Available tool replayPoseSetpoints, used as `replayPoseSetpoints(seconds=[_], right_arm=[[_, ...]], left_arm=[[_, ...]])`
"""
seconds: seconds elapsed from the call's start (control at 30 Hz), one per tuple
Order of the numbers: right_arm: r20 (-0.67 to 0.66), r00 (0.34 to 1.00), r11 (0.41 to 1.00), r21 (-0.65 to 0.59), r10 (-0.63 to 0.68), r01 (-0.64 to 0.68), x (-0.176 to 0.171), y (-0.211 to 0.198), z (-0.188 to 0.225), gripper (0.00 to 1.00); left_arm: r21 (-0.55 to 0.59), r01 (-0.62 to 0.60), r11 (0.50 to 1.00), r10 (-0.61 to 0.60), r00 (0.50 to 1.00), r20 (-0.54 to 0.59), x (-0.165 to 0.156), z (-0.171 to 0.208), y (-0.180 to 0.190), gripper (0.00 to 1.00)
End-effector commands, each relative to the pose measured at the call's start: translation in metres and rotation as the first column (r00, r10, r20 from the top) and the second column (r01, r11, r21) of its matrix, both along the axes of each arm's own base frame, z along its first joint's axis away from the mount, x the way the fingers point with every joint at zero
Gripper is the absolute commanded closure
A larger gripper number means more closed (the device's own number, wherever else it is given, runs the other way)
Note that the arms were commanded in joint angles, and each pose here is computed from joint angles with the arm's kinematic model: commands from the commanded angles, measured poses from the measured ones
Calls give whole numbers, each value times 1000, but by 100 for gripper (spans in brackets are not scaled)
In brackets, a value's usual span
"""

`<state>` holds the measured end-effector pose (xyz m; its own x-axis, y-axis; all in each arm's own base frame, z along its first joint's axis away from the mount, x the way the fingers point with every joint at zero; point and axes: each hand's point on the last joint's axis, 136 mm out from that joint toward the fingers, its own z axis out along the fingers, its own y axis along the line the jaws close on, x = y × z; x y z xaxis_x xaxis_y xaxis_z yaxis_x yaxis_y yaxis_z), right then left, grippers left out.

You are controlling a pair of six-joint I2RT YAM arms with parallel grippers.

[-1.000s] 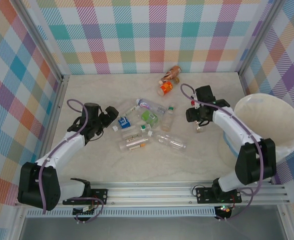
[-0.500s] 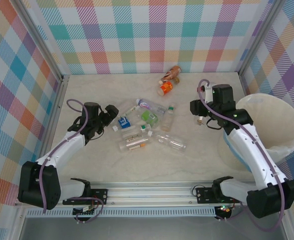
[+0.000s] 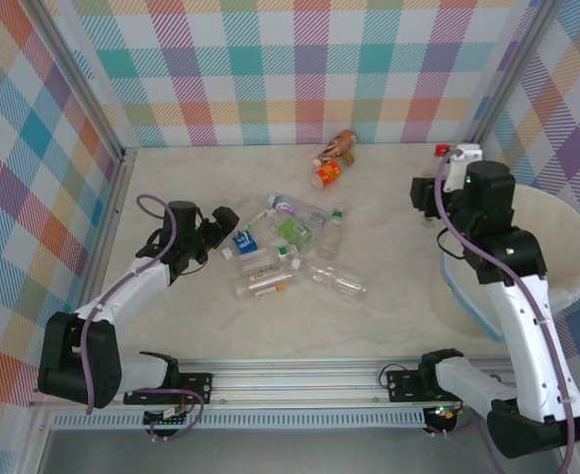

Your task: Put the plastic bottles in the bin

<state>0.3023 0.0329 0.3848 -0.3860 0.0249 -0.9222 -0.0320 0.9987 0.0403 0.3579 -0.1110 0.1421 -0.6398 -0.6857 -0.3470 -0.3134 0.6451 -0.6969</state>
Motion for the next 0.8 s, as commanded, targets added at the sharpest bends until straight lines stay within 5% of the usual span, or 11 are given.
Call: replayPoseSetpoints(seconds=[0.0, 0.4, 0.77], right_arm=[[95, 991, 995, -16, -94, 96, -16, -30, 38, 48], [-35, 922, 922, 4, -386, 386, -37, -126, 7, 48], [-104, 714, 721, -60, -692, 690, -59, -209, -36, 47]], left_arm=[[-13, 23, 1000, -22, 999, 34, 8, 6, -2, 0], [-41, 18, 999, -18, 1000, 17, 13, 3, -6, 0], [-35, 17, 999, -17, 1000, 7, 16, -1, -6, 0]])
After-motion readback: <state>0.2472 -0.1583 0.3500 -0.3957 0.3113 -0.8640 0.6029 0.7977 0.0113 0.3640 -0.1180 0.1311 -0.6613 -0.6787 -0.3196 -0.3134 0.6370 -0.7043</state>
